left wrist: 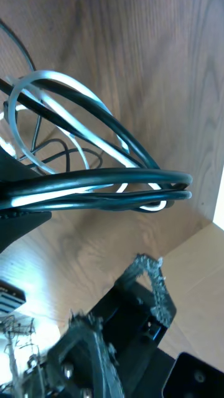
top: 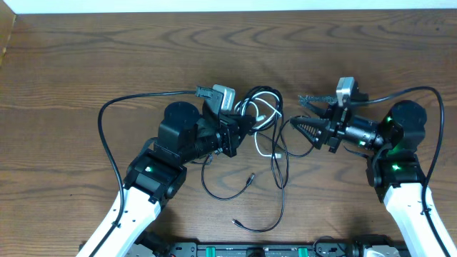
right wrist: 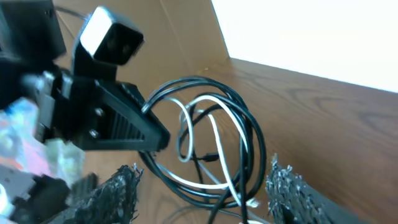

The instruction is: Untangle cables

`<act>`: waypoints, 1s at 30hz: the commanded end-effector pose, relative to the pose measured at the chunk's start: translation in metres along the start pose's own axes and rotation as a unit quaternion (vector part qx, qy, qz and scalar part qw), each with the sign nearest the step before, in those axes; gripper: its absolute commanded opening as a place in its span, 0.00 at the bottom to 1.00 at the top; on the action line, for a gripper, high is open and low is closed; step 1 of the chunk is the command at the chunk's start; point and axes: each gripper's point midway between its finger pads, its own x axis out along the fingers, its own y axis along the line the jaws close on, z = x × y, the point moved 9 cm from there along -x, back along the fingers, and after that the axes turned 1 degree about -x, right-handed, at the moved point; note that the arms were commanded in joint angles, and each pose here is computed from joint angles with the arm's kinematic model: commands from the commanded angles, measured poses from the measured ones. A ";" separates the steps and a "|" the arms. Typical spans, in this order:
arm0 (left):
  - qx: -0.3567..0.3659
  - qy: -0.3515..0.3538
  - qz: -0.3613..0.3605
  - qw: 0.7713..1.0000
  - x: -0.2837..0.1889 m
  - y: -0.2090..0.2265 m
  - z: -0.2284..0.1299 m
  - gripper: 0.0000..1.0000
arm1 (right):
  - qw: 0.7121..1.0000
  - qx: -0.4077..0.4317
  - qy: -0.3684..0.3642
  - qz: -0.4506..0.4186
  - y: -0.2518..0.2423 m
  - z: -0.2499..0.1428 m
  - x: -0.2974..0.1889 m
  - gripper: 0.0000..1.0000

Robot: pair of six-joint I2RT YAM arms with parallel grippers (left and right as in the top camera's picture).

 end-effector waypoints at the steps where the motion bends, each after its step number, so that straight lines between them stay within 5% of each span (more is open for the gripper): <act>1: 0.011 0.010 -0.032 0.999 -0.002 -0.007 0.000 0.07 | 0.996 -0.084 0.000 -0.010 -0.001 0.002 -0.001 0.66; 30: 0.009 0.039 -0.069 0.997 0.004 -0.025 -0.011 0.07 | 0.993 -0.100 0.017 -0.053 -0.008 -0.008 0.013 0.59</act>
